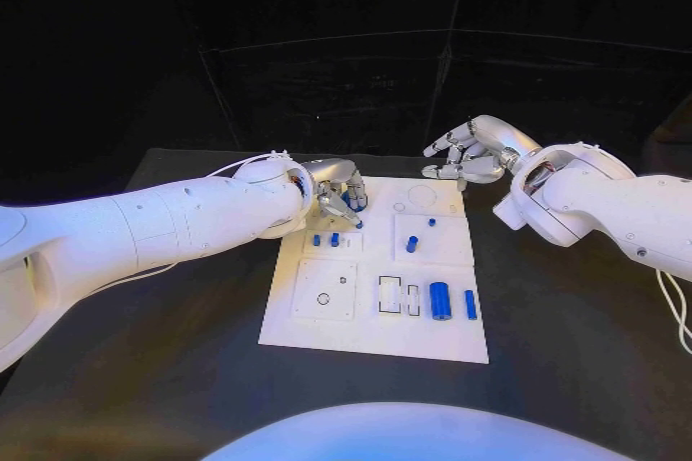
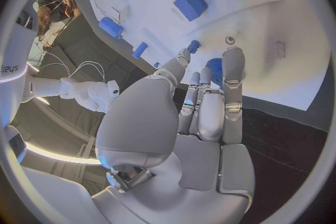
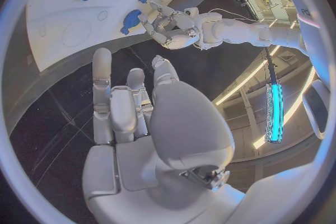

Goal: Assemble the parts on the task board

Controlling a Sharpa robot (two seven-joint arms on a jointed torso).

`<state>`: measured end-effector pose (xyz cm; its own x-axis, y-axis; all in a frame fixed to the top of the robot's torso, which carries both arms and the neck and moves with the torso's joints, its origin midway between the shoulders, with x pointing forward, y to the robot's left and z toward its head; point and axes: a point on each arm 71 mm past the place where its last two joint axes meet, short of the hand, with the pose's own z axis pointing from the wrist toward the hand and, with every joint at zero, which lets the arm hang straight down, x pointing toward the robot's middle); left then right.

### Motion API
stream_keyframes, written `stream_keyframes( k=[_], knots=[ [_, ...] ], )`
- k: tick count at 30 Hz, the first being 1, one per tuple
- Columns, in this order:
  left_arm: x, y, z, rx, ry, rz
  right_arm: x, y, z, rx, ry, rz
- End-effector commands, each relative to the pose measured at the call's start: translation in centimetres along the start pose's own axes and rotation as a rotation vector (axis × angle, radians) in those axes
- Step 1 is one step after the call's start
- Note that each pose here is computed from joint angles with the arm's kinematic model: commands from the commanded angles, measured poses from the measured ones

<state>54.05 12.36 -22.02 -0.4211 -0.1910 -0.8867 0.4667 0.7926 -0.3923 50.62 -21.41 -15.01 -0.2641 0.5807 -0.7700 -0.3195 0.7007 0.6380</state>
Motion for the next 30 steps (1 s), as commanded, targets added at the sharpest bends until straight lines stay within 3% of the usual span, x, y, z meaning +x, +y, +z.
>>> stream_keyframes(
  k=[1,30],
  knots=[
    [0.33,-0.33,0.22,0.019,0.041,0.05,0.0,0.2,0.1,-0.013,0.0,0.002],
    [1.59,-0.76,1.21,-0.022,0.132,0.104,0.0,0.3,0.2,-0.017,0.001,0.002]
  ],
)
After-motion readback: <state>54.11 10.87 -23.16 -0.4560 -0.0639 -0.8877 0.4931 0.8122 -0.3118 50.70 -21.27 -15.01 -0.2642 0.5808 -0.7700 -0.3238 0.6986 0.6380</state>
